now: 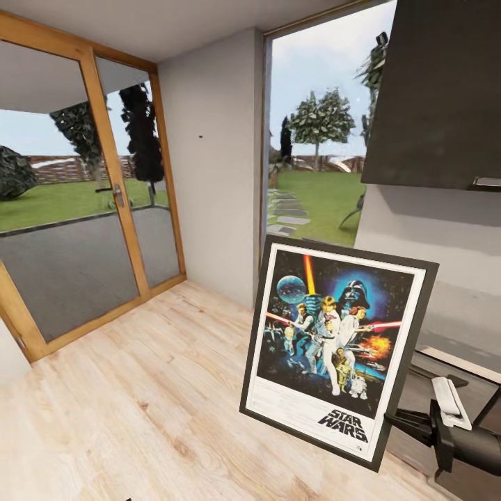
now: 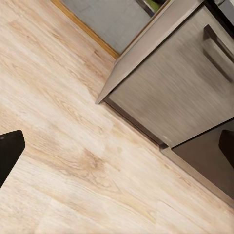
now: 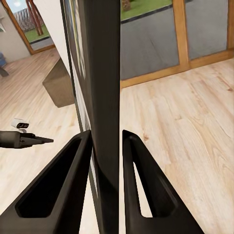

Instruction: Pick up the poster from the kitchen countertop and hang it on one of the wall nails in the kitchen.

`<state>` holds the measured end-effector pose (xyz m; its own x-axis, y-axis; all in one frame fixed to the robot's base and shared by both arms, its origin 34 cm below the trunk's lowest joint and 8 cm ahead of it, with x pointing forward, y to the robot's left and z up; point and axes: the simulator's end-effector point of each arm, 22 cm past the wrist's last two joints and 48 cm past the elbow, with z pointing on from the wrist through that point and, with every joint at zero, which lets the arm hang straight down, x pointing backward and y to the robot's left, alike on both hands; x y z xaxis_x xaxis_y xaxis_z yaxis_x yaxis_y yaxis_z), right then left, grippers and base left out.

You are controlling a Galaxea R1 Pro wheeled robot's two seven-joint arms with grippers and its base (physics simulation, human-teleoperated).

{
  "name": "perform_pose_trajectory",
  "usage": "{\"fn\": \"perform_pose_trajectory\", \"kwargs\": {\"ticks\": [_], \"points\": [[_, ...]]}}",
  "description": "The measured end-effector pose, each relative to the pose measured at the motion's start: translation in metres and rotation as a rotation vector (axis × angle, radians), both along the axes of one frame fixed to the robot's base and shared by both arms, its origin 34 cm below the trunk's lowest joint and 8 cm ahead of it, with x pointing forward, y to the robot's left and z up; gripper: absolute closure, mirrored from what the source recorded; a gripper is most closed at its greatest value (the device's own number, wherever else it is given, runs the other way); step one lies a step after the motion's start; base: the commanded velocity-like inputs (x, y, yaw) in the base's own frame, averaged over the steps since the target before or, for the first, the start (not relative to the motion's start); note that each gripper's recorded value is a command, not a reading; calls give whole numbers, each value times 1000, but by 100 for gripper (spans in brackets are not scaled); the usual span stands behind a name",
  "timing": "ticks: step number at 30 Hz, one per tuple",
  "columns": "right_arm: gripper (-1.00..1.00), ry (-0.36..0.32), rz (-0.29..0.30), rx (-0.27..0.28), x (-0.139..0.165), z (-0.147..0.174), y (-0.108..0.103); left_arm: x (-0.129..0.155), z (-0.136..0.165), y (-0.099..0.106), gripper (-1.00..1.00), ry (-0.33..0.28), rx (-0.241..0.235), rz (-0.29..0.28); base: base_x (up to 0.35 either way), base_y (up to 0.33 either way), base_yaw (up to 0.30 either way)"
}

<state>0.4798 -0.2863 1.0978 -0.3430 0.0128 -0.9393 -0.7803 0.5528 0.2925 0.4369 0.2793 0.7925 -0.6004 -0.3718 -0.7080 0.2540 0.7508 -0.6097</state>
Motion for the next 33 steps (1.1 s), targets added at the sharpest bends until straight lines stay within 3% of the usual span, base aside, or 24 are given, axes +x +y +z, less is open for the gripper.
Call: {"fn": "perform_pose_trajectory", "kwargs": {"ticks": [23,33], "points": [[100,-1,-1,0,0,0,0,0,0,0,-100,0,0,0,0,2,0],[100,-2,-2,0,0,1,-1,0,0,0,-100,-1,0,0,107,232,139]]}}
